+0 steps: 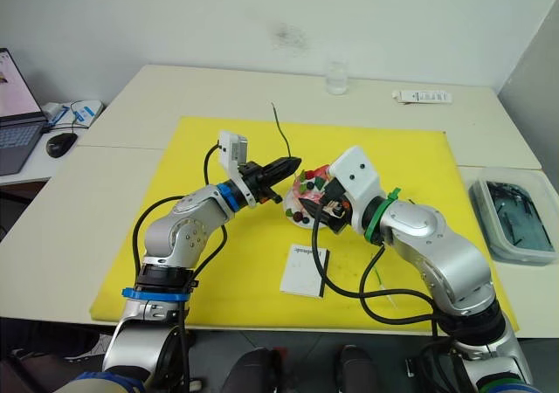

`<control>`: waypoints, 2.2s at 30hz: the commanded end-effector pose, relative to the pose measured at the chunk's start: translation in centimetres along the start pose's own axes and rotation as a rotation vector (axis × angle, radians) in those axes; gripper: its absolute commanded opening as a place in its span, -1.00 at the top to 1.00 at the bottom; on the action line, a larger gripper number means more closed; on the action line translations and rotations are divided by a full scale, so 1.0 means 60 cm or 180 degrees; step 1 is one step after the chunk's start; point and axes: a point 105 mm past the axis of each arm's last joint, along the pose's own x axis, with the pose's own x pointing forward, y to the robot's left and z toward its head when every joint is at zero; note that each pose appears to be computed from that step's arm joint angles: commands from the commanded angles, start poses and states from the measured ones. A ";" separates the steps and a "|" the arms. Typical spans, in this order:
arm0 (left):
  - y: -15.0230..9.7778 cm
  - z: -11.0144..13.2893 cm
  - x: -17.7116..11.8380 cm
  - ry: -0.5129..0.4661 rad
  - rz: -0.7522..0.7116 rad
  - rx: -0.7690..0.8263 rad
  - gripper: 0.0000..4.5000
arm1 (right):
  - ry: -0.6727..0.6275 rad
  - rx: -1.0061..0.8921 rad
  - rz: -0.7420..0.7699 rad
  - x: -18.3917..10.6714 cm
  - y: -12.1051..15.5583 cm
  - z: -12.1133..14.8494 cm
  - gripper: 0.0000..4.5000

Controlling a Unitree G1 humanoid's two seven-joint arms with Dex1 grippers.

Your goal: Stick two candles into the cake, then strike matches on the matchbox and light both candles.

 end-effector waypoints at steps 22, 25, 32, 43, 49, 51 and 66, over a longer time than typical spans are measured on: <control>-0.003 -0.018 -0.009 -0.0096 0.0035 0.0168 1.00 | -0.0107 -0.0124 -0.0098 -0.016 -0.011 0.016 -0.67; -0.005 -0.026 -0.011 -0.0099 0.0052 0.0202 1.00 | -0.0105 -0.0120 -0.0112 -0.016 -0.013 0.016 -0.67; -0.006 -0.025 -0.010 -0.0130 0.0070 0.0306 1.00 | -0.0113 -0.0112 -0.0113 -0.016 -0.014 0.016 -0.67; 0.004 0.006 -0.016 -0.0239 0.0138 0.0424 -0.39 | -0.0113 -0.0115 -0.0124 -0.013 -0.016 0.015 -0.68; -0.001 0.018 -0.042 -0.0161 0.0086 0.0525 -0.99 | -0.0108 -0.0122 -0.0164 -0.019 -0.023 0.014 -0.68; -0.006 0.019 -0.054 -0.0108 0.0059 0.0553 -0.99 | -0.0111 -0.0094 -0.0183 -0.025 -0.027 0.013 -0.68; -0.162 -0.010 -0.162 0.0854 -0.1449 0.1304 -0.99 | 0.0731 0.0386 0.0080 -0.198 0.024 -0.135 -0.68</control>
